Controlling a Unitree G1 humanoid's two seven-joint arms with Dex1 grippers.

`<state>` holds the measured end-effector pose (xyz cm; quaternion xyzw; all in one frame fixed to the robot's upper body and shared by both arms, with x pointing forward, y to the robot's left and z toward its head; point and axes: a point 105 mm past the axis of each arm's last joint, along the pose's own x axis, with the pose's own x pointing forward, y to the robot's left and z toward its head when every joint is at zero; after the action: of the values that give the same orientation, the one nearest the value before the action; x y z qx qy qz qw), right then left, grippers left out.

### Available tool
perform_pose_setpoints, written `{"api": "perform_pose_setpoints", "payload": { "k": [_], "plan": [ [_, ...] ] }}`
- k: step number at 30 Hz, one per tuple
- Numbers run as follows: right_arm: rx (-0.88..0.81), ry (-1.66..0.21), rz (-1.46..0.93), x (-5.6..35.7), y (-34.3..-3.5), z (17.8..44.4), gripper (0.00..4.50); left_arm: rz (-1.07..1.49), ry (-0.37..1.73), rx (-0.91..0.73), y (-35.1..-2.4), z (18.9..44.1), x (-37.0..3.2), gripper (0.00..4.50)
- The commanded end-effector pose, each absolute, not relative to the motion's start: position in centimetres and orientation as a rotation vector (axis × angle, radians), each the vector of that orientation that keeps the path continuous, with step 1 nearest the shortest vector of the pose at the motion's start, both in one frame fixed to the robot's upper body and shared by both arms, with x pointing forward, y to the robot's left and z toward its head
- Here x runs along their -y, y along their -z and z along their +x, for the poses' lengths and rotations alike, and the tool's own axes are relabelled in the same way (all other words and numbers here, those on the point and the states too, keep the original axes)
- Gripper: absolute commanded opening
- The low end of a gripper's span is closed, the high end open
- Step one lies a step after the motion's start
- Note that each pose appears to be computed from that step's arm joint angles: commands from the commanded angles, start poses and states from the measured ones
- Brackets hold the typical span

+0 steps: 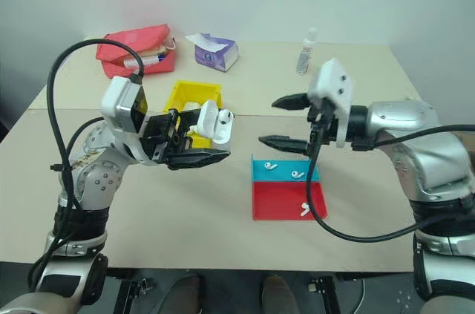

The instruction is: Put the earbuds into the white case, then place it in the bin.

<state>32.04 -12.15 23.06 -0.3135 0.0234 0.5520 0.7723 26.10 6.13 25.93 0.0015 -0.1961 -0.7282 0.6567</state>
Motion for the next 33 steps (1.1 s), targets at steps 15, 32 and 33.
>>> {"api": "perform_pose_setpoints", "payload": {
  "k": [15, 32, 33],
  "plan": [
    [-0.292, -1.559, -1.429, 11.1, -17.4, 37.5, 2.16, 0.043, 1.606, 0.522, -27.1, 25.6, -6.7, 2.86],
    [-0.324, -1.594, -1.491, 10.2, -15.2, 38.0, 1.82, 0.05, 1.587, 0.519, -27.2, 26.2, -6.1, 2.86],
    [-0.328, -1.596, -1.487, 10.2, -15.1, 38.0, 1.82, 0.05, 1.587, 0.518, -27.2, 26.2, -6.1, 2.86]
  ]
}}
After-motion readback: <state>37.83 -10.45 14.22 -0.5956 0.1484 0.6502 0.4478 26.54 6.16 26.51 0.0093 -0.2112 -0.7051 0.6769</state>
